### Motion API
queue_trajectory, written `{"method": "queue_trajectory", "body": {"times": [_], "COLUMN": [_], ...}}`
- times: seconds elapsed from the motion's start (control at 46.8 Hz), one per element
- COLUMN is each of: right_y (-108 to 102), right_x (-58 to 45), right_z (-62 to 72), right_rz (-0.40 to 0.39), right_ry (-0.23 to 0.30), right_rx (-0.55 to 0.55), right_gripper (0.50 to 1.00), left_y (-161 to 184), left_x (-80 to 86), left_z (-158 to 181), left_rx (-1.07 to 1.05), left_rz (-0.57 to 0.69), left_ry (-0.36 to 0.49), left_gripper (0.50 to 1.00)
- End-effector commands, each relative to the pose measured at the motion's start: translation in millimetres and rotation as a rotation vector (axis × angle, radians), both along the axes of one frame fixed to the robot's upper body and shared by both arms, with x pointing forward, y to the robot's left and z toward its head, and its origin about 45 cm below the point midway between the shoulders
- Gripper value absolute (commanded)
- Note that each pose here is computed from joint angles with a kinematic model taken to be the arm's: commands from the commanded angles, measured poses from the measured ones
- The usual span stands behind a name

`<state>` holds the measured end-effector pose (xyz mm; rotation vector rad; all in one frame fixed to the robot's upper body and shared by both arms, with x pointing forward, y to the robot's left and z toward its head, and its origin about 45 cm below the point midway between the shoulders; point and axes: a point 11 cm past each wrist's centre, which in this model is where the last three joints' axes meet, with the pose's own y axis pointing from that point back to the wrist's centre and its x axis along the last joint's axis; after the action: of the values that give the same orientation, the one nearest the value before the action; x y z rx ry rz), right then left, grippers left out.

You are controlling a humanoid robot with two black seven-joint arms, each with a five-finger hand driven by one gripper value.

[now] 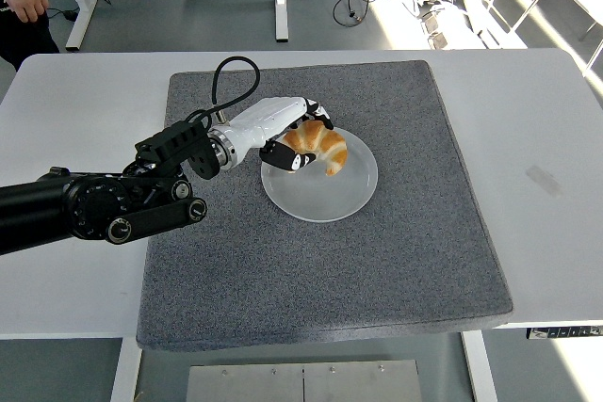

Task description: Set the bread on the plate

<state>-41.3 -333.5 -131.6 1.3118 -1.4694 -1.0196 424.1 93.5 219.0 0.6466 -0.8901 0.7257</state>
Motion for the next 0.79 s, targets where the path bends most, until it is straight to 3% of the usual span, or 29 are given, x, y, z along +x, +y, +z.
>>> {"method": "queue_trajectory", "body": {"times": [0.0, 0.598, 0.641, 0.769], "right_y": [0.0, 0.0, 0.0, 0.0], "right_x": [0.0, 0.0, 0.0, 0.0], "right_z": [0.0, 0.0, 0.0, 0.0], "right_rz": [0.000, 0.000, 0.000, 0.000], "right_ry": [0.000, 0.000, 0.000, 0.000], "right_rx": [0.000, 0.000, 0.000, 0.000], "right_gripper": [1.000, 1.000, 1.000, 1.000], "left_y": [1.8, -0.1, 0.0, -0.8], "left_x": [1.5, -5.5, -5.8, -6.3], "left_z": [-4.0, -27.5, -28.1, -28.5], "left_rx": [0.005, 0.040, 0.040, 0.041], "left_rz": [0.009, 0.008, 0.008, 0.005], "left_ry": [0.001, 0.032, 0.034, 0.037], "left_gripper": [0.630, 0.639, 0.655, 0.795]}}
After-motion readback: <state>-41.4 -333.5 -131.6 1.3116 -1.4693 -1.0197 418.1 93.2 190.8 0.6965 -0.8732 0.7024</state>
